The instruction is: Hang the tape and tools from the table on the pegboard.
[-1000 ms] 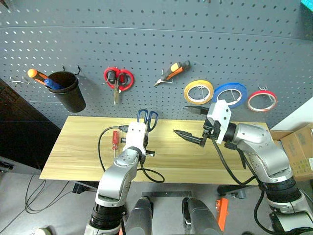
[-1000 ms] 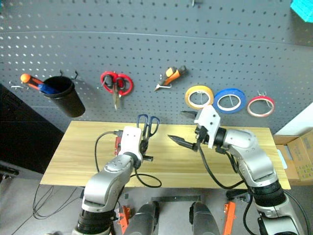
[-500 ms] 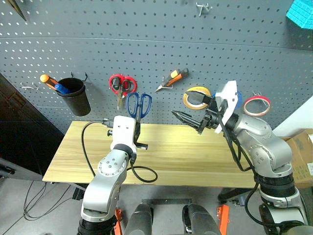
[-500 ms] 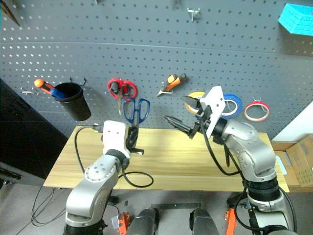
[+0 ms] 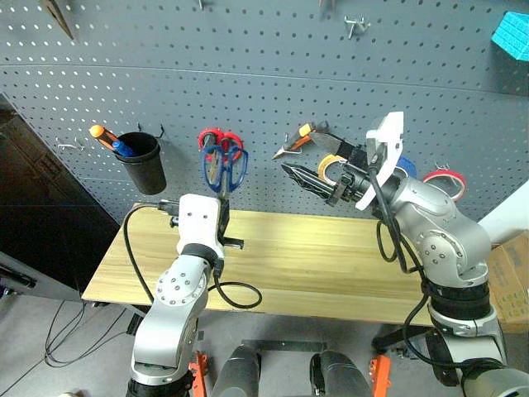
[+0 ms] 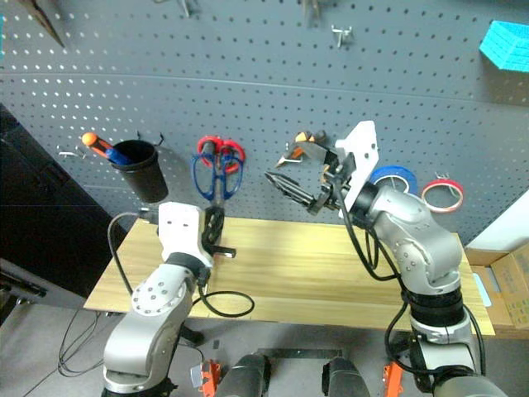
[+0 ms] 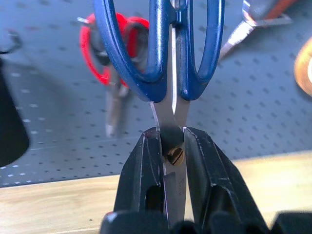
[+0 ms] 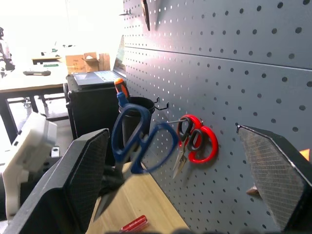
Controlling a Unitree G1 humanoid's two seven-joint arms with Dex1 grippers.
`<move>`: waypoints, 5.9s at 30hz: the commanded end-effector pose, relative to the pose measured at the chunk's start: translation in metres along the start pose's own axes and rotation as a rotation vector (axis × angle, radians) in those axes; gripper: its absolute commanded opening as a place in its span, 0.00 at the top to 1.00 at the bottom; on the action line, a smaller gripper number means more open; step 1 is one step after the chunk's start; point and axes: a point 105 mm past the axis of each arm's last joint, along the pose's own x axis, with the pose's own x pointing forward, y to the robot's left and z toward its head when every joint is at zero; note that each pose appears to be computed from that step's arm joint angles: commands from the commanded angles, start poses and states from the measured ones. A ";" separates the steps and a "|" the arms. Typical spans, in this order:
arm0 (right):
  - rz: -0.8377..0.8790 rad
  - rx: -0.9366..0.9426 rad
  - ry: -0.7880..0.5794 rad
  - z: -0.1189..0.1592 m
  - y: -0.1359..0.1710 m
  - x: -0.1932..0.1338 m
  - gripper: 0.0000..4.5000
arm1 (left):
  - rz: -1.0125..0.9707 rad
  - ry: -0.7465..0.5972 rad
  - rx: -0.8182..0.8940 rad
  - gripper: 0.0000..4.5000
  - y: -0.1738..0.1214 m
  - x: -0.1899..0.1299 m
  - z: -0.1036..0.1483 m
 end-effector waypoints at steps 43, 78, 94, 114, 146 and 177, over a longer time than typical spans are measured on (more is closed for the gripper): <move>-0.052 -0.058 -0.018 0.006 -0.008 -0.003 0.00 | -0.144 0.030 -0.196 0.85 0.019 0.062 0.008; -0.074 -0.063 -0.002 0.005 -0.008 -0.011 0.00 | -0.247 0.010 -0.192 0.01 0.002 0.083 0.009; 0.038 -0.032 0.206 -0.044 0.014 -0.025 0.00 | -0.107 0.202 -0.131 0.01 0.018 0.052 -0.040; 0.268 -0.098 0.296 -0.089 0.049 -0.018 0.00 | -0.048 0.730 -0.093 0.01 0.059 -0.006 -0.145; 0.432 -0.110 0.321 -0.083 0.056 -0.031 0.00 | -0.004 0.640 -0.002 0.01 0.080 0.032 -0.114; 0.397 -0.141 0.359 -0.084 0.033 -0.035 0.00 | 0.058 0.630 0.047 0.83 0.086 0.068 -0.111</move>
